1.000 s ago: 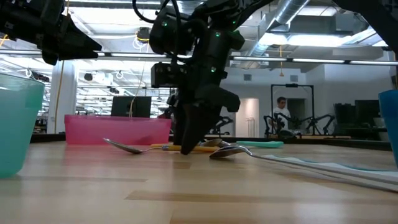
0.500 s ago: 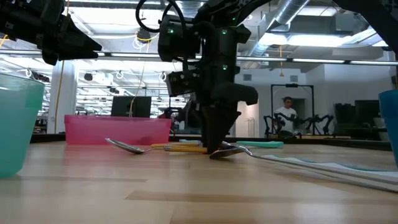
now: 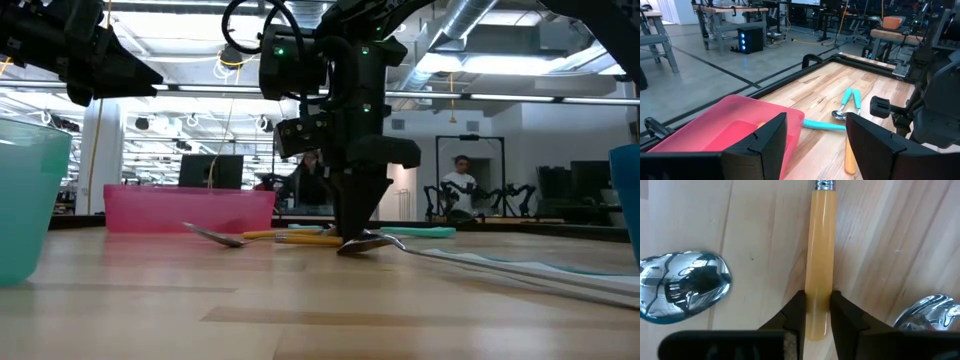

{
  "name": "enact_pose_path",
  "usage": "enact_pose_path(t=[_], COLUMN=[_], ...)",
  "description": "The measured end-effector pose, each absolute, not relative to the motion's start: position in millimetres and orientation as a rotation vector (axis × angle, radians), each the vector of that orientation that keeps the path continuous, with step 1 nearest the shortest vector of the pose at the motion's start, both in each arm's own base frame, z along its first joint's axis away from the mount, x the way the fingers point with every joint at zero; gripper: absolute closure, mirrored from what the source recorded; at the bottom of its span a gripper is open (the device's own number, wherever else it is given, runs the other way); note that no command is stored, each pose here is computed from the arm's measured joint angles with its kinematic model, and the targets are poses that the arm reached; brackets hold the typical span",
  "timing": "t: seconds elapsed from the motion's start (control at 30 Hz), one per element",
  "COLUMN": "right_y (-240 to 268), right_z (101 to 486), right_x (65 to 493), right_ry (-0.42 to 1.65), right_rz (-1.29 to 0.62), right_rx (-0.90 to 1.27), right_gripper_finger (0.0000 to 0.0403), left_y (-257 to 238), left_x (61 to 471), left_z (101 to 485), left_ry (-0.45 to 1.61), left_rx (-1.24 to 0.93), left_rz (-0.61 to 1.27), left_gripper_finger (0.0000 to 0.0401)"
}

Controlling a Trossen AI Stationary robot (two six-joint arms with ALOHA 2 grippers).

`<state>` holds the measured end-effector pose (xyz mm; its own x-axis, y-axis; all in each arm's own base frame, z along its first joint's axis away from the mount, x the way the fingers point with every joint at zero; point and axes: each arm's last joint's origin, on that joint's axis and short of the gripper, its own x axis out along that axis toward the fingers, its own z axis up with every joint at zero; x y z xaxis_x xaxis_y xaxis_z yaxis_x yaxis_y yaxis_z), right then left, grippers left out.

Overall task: Sort silverware by color (type)
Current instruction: Put the yellow spoon into the pink bin

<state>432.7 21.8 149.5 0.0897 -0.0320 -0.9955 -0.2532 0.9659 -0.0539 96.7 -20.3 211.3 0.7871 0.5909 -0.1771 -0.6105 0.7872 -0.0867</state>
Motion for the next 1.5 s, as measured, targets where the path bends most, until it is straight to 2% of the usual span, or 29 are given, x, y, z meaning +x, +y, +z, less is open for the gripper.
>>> enact_pose_path(t=[0.27, 0.57, 0.73, 0.87, 1.2, 1.33, 1.5], right_y=[22.2, 23.0, 23.1, 23.4, 13.6, 9.8, 8.2], right_z=[170.0, 190.1, 191.3, 191.7, 194.6, 188.1, 177.1], right_x=[432.9, 439.1, 439.9, 442.1, 455.2, 459.9, 463.6], right_ry=[1.460, 1.424, 1.417, 1.395, 1.265, 1.249, 1.256], right_rz=[0.149, 0.146, 0.143, 0.132, 0.000, -0.032, -0.043], right_rx=[-0.209, -0.204, -0.201, -0.181, -0.024, 0.015, 0.024], right_gripper_finger=[0.0318, 0.0365, 0.0370, 0.0339, 0.0214, 0.0194, 0.0197], left_y=[-20.1, -20.1, -20.1, -20.1, -20.2, -20.1, -20.1], left_x=[96.5, 96.5, 96.4, 96.4, 96.4, 96.4, 96.3], left_z=[210.5, 210.3, 210.3, 210.3, 210.3, 210.2, 210.1], left_ry=[0.151, 0.153, 0.153, 0.152, 0.152, 0.152, 0.153], left_rx=[-0.135, -0.133, -0.133, -0.137, -0.138, -0.138, -0.137], left_rz=[0.650, 0.650, 0.650, 0.650, 0.650, 0.650, 0.650], left_gripper_finger=[0.0211, 0.0211, 0.0211, 0.0211, 0.0211, 0.0211, 0.0211])
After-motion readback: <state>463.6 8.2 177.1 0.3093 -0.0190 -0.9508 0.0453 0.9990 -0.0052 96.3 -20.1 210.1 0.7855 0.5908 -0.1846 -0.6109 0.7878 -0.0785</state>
